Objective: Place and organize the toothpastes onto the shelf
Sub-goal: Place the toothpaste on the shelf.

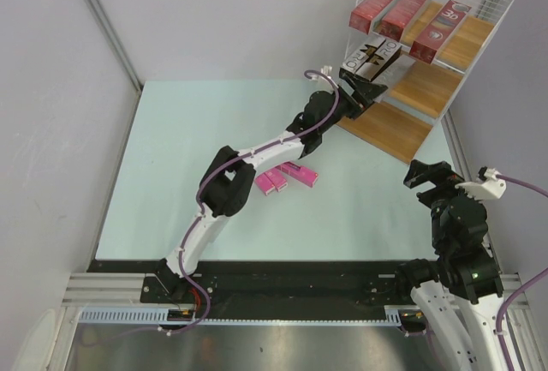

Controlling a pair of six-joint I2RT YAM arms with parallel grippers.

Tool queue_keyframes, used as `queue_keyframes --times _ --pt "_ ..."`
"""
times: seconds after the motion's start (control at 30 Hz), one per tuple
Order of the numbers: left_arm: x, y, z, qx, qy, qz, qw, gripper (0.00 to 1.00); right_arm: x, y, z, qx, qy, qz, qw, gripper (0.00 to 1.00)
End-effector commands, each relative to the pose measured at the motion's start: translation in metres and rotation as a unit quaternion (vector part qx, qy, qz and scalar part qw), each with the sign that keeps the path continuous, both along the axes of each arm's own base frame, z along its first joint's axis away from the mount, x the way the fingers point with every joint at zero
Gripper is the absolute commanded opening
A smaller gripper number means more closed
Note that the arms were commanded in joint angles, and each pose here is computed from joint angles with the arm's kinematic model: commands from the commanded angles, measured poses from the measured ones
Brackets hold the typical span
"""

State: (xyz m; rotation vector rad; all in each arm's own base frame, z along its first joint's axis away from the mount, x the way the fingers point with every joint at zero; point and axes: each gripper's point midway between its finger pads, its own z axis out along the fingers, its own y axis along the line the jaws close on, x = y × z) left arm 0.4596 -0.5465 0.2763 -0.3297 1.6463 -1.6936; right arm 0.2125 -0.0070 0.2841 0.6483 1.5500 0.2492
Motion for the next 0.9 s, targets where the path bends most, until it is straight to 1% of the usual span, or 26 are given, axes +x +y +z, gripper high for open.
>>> queue_keyframes --times 0.0,0.13,0.17,0.23,0.3,0.33,0.4,0.43,0.5,0.6,0.67,0.7,0.77,0.8,0.87 --pt "-0.028 0.014 0.077 -0.049 -0.089 -0.02 0.995 1.0 -0.002 0.001 0.014 0.001 -0.011 0.004 1.0 1.0" --pt "-0.04 0.026 0.082 -0.064 -0.127 -0.019 0.99 1.0 -0.001 0.002 0.013 0.002 -0.008 0.008 1.0 1.0" --pt "-0.044 0.03 0.089 -0.068 -0.134 -0.017 0.988 1.0 0.0 0.003 0.012 0.002 -0.005 0.01 1.0 1.0" --pt "-0.047 0.033 0.087 -0.062 -0.145 -0.016 0.987 1.0 0.0 0.004 0.011 0.003 -0.004 0.01 1.0 1.0" --pt "-0.054 0.038 0.096 -0.062 -0.161 -0.018 0.985 1.0 0.002 0.006 0.01 0.003 0.0 0.015 1.0 1.0" --pt "-0.055 0.039 0.09 -0.056 -0.158 -0.017 0.986 1.0 0.002 0.006 0.01 0.004 0.0 0.016 1.0 1.0" --pt "-0.059 0.045 0.098 -0.06 -0.167 -0.015 0.984 1.0 0.003 0.007 0.008 0.004 0.004 0.018 1.0 1.0" --pt "-0.06 0.046 0.092 -0.055 -0.166 -0.015 0.985 1.0 0.003 0.007 0.008 0.004 0.004 0.018 1.0 1.0" --pt "-0.063 0.05 0.095 -0.051 -0.17 -0.013 0.984 1.0 0.004 0.008 0.008 0.006 0.005 0.019 1.0 1.0" --pt "-0.065 0.054 0.086 -0.039 -0.17 -0.015 0.985 1.0 0.006 0.01 0.006 0.007 0.01 0.023 1.0 1.0" --pt "-0.065 0.061 0.079 -0.021 -0.176 -0.01 0.984 1.0 0.008 0.013 0.004 0.007 0.015 0.03 0.999 1.0" --pt "-0.064 0.065 0.067 -0.004 -0.171 -0.009 0.985 1.0 0.008 0.014 0.004 0.007 0.015 0.032 0.999 1.0" --pt "-0.067 0.073 0.065 0.017 -0.18 -0.004 0.984 1.0 0.01 0.016 0.001 0.009 0.02 0.037 0.999 1.0" --pt "-0.065 0.078 0.05 0.046 -0.183 0.001 0.982 1.0 0.01 0.017 0.001 0.011 0.021 0.037 0.999 1.0" --pt "-0.066 0.086 0.043 0.084 -0.184 0.004 0.979 1.0 0.012 0.019 -0.001 0.012 0.026 0.042 0.999 1.0"
